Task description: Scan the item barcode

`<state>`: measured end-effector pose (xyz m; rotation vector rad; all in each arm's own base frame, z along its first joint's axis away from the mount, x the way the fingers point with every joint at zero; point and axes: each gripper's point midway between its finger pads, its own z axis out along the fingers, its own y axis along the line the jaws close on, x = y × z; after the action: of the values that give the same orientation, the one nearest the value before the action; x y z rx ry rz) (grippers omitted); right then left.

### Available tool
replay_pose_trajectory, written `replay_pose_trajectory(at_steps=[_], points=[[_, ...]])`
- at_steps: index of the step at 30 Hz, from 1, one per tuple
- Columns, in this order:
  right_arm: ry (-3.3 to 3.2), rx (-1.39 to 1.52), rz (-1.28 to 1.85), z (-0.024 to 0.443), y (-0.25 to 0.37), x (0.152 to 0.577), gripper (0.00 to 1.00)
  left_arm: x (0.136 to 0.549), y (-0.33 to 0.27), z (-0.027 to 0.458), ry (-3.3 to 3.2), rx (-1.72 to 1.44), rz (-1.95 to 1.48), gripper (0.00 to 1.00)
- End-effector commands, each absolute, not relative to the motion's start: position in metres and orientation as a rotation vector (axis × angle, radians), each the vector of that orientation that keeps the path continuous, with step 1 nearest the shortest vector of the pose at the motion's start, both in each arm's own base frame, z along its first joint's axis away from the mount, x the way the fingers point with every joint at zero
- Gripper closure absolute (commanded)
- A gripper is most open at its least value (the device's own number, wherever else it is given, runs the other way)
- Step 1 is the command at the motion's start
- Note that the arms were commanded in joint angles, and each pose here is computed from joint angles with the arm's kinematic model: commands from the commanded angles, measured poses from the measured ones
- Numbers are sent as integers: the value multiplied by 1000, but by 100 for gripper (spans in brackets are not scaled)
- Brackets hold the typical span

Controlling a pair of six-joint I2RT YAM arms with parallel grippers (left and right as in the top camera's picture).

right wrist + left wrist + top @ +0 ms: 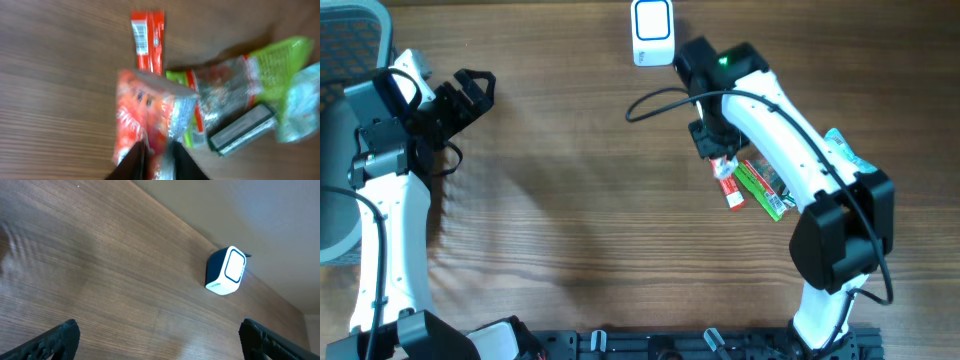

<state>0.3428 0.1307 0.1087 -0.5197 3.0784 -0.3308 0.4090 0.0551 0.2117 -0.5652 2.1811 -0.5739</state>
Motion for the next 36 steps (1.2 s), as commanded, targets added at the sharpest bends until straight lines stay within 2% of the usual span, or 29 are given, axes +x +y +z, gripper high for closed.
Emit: replay_pose_trajectory(at_steps=[1, 5, 8, 13, 16, 23, 27, 33, 35, 36], points=[[3073, -431, -308, 73, 125, 350, 0, 410, 56, 213, 2178, -546, -565, 0], [3039, -368, -280, 54, 117, 362, 0, 410, 56, 213, 2178, -546, -565, 0], [2919, -335, -215, 57, 129, 391, 0, 410, 56, 213, 2178, -546, -565, 0], [2597, -251, -60, 84, 161, 466, 0, 410, 56, 213, 2178, -546, -565, 0], [2502, -228, -20, 97, 169, 485, 0, 410, 56, 213, 2178, -546, -565, 0], [2488, -225, -14, 97, 171, 489, 0, 410, 56, 213, 2178, -546, -565, 0], [2460, -218, -3, 112, 171, 489, 0, 410, 56, 213, 2178, -546, -565, 0], [2351, -193, 40, 169, 169, 486, 0, 410, 56, 213, 2178, -546, -565, 0], [2291, -180, 63, 201, 167, 482, 0, 410, 56, 213, 2178, -546, -565, 0], [2232, -167, 84, 231, 165, 476, 0, 410, 56, 213, 2178, -546, -565, 0]])
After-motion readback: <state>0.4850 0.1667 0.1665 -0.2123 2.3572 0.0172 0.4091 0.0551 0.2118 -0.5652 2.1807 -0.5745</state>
